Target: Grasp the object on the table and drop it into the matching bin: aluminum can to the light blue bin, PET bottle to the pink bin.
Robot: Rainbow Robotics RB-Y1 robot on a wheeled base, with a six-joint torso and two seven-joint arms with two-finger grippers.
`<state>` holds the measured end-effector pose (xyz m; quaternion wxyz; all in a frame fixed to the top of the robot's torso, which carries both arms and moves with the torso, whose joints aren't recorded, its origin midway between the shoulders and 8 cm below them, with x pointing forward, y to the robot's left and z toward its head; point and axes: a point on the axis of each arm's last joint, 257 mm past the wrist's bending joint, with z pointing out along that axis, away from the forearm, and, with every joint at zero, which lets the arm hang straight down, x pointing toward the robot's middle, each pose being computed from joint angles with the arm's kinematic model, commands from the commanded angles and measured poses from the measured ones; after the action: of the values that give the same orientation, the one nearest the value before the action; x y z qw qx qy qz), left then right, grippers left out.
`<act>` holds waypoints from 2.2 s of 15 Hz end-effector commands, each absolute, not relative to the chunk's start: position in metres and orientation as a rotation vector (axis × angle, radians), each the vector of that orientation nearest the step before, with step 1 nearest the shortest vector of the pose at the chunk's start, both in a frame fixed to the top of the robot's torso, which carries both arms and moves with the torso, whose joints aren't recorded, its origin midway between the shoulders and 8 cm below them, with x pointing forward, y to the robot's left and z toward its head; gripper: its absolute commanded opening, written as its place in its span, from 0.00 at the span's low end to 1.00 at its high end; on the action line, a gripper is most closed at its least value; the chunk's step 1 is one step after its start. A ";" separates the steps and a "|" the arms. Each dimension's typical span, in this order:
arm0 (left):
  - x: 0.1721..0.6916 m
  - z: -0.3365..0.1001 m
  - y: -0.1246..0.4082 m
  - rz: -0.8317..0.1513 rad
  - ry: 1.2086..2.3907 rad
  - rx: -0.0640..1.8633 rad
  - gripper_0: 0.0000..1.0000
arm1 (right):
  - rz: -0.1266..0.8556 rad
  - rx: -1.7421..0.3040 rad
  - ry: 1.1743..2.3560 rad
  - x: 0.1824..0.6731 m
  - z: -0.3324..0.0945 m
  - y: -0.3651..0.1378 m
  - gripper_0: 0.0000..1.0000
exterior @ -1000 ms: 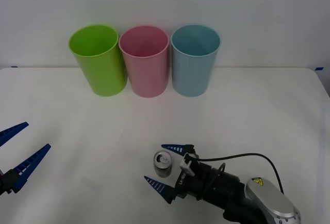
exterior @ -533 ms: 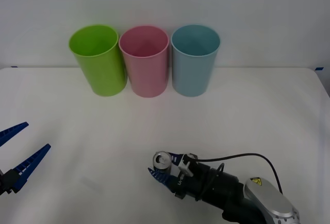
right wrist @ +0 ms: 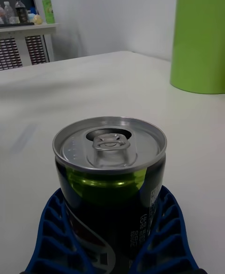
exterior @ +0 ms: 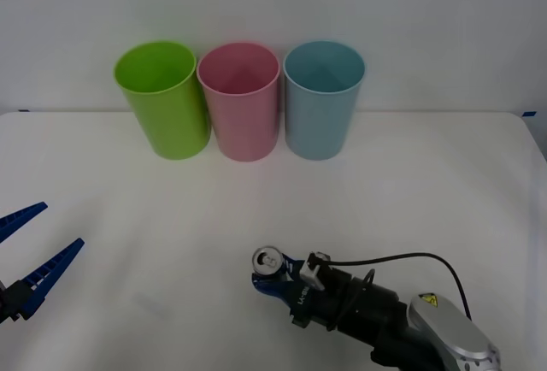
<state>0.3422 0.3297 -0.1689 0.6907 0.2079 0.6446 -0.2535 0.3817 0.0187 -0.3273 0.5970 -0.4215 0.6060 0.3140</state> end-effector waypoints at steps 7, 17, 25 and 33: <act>0.342 -0.169 0.330 -0.567 1.441 0.465 1.00 | 0.657 -0.855 1.362 0.378 -0.261 -0.034 0.00; 0.342 -0.169 0.330 -0.567 1.441 0.465 1.00 | 0.611 -0.583 1.323 0.390 -0.131 -0.118 0.00; 0.342 -0.169 0.330 -0.567 1.441 0.465 1.00 | 0.588 -0.516 1.243 0.425 -0.049 -0.139 0.00; 0.342 -0.169 0.330 -0.567 1.441 0.465 1.00 | 0.577 -0.524 1.209 0.502 -0.017 -0.121 0.00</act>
<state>0.3423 0.3297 -0.1689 0.6907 0.2080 0.6445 -0.2534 0.4940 -0.1237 -0.0193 0.7508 -0.2406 0.5548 0.2659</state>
